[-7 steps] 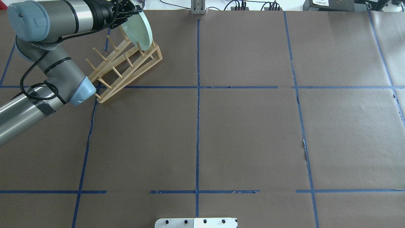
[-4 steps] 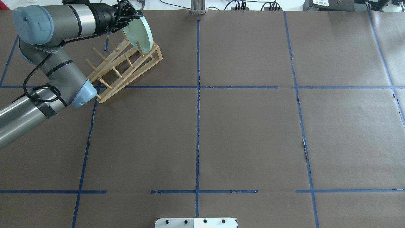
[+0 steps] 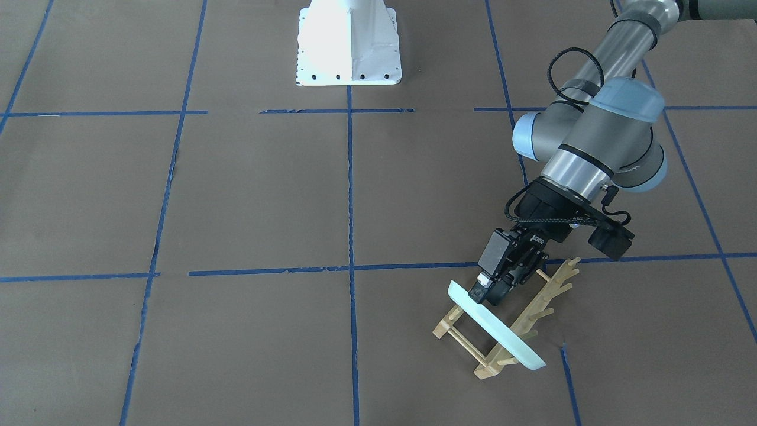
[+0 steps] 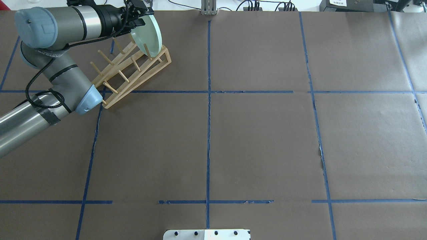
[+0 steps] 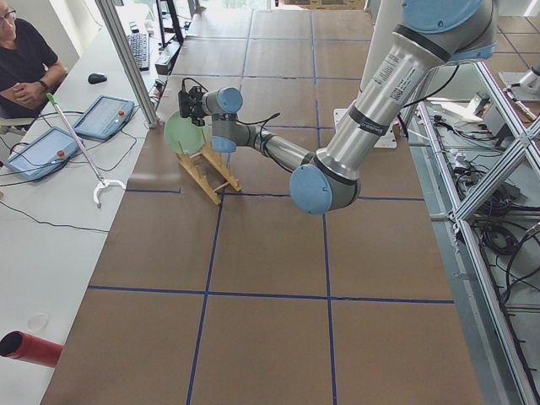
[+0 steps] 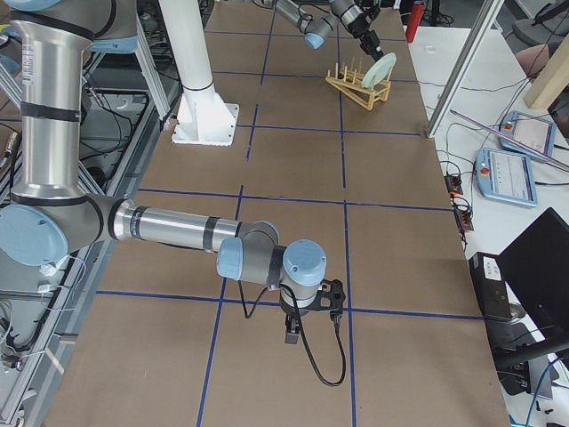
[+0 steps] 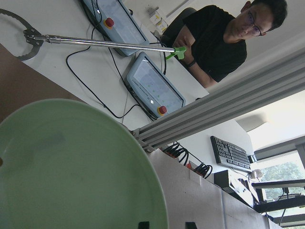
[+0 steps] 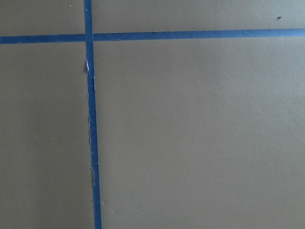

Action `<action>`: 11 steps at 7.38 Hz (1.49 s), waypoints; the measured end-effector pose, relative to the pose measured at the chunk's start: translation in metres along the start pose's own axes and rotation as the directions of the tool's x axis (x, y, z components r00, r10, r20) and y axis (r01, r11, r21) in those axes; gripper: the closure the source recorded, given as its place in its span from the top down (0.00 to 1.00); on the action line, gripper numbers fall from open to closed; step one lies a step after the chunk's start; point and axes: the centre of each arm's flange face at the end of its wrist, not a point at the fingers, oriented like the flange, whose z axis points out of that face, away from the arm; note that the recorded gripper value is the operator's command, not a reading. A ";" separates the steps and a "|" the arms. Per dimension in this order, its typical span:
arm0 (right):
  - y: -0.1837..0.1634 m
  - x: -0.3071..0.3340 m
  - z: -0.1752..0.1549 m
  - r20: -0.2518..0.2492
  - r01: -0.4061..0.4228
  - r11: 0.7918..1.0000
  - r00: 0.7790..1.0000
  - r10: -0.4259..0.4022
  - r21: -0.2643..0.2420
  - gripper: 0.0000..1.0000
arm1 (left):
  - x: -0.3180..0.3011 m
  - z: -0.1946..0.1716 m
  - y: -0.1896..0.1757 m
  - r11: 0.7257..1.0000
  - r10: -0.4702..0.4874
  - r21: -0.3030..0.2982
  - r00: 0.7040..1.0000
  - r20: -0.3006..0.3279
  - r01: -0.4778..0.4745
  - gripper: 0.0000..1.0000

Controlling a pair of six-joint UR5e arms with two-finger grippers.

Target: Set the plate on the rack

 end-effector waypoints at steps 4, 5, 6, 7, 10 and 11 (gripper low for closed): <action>0.000 0.000 0.000 0.000 0.000 1.000 1.000 0.000 0.000 1.00 | -0.081 -0.077 -0.110 0.970 0.224 -0.151 0.941 0.254 -0.191 1.00; 0.000 0.000 0.000 0.000 0.000 1.000 1.000 0.000 0.000 1.00 | -0.119 -0.112 -0.151 0.934 0.333 -0.247 0.877 0.345 -0.258 1.00; 0.000 0.000 0.000 0.000 0.000 1.000 1.000 0.000 0.000 1.00 | -0.162 -0.152 -0.187 0.884 0.447 -0.341 0.791 0.417 -0.320 1.00; 0.000 0.000 0.000 0.000 0.000 1.000 1.000 0.000 0.000 1.00 | -0.198 -0.199 -0.220 0.824 0.551 -0.434 0.697 0.458 -0.365 1.00; -0.001 0.000 0.000 0.000 0.001 1.000 1.000 -0.001 0.001 1.00 | -0.248 -0.339 -0.286 0.729 0.652 -0.628 0.554 0.518 -0.271 1.00; 0.000 0.000 0.000 0.000 0.000 1.000 1.000 0.000 0.000 1.00 | -0.267 -0.378 -0.286 0.718 0.644 -0.662 0.567 0.513 -0.215 1.00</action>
